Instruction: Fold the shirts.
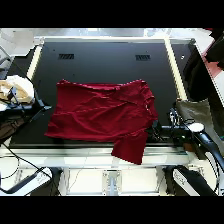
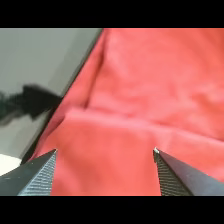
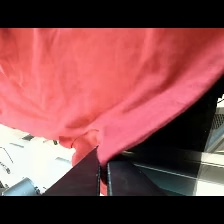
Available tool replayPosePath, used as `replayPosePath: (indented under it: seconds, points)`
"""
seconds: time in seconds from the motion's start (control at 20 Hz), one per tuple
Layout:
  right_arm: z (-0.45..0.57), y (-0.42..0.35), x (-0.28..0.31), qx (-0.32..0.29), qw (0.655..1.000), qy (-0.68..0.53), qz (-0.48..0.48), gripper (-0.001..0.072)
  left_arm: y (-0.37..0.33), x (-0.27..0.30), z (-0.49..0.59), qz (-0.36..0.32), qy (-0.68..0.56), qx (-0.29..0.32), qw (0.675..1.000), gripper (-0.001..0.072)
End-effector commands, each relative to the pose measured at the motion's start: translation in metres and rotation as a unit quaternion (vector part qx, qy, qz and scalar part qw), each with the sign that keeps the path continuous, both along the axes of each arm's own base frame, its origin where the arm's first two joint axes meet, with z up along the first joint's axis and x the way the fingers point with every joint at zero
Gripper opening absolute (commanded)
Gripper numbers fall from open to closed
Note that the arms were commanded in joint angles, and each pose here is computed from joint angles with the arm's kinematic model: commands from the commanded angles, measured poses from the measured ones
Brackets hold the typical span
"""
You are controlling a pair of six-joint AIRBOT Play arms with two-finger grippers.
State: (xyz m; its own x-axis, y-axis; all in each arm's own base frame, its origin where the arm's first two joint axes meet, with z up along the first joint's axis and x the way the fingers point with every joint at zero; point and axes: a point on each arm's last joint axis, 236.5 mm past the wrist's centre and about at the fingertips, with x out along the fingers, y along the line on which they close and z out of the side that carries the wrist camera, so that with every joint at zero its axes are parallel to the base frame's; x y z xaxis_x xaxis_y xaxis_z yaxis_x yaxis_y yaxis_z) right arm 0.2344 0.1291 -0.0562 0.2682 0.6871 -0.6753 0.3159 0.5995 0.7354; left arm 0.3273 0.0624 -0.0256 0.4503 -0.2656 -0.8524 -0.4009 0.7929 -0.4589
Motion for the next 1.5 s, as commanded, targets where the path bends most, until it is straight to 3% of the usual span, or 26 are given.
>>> replayPosePath:
  seconds: [0.0,0.2,0.5,0.6,0.8,0.95,1.05,1.25,1.35,1.45]
  points:
    - [0.000,-0.001,0.001,-0.002,1.000,-0.002,-0.001,0.0023,0.030,-0.070,-0.011,0.099,0.076,0.030,0.992,0.0706]
    - [-0.002,-0.007,0.010,-0.014,1.000,-0.013,-0.017,0.0023,0.020,-0.103,-0.023,0.200,0.044,-0.019,0.979,0.0706]
    - [-0.002,-0.005,0.008,-0.013,1.000,-0.014,-0.011,0.0023,0.000,-0.105,-0.065,0.241,0.091,-0.104,0.961,0.0700]
    - [-0.002,-0.005,0.008,-0.013,1.000,-0.014,-0.011,0.0023,-0.002,-0.100,-0.074,0.254,0.099,-0.127,0.954,0.0584]
    - [-0.002,-0.005,0.008,-0.013,1.000,-0.014,-0.011,0.0023,-0.009,-0.083,-0.084,0.249,0.089,-0.152,0.952,0.0566]
    - [-0.002,-0.005,0.008,-0.013,1.000,-0.014,-0.011,0.0023,-0.012,-0.060,-0.082,0.236,0.048,-0.145,0.960,0.0197]
    - [-0.002,-0.005,0.008,-0.013,1.000,-0.014,-0.011,0.0023,-0.016,-0.053,-0.083,0.225,0.039,-0.130,0.965,0.0011]
    - [0.017,-0.006,0.018,-0.017,0.999,-0.047,-0.004,0.0022,-0.021,-0.042,-0.057,0.200,0.005,-0.133,0.971,0.0010]
    - [0.055,-0.008,0.027,-0.036,0.993,-0.108,0.021,0.0022,-0.026,-0.025,-0.005,0.124,-0.084,-0.100,0.984,0.0010]
    - [0.104,-0.009,0.023,-0.072,0.979,-0.177,0.068,0.0022,-0.030,-0.013,0.064,0.073,-0.194,-0.053,0.977,0.0009]
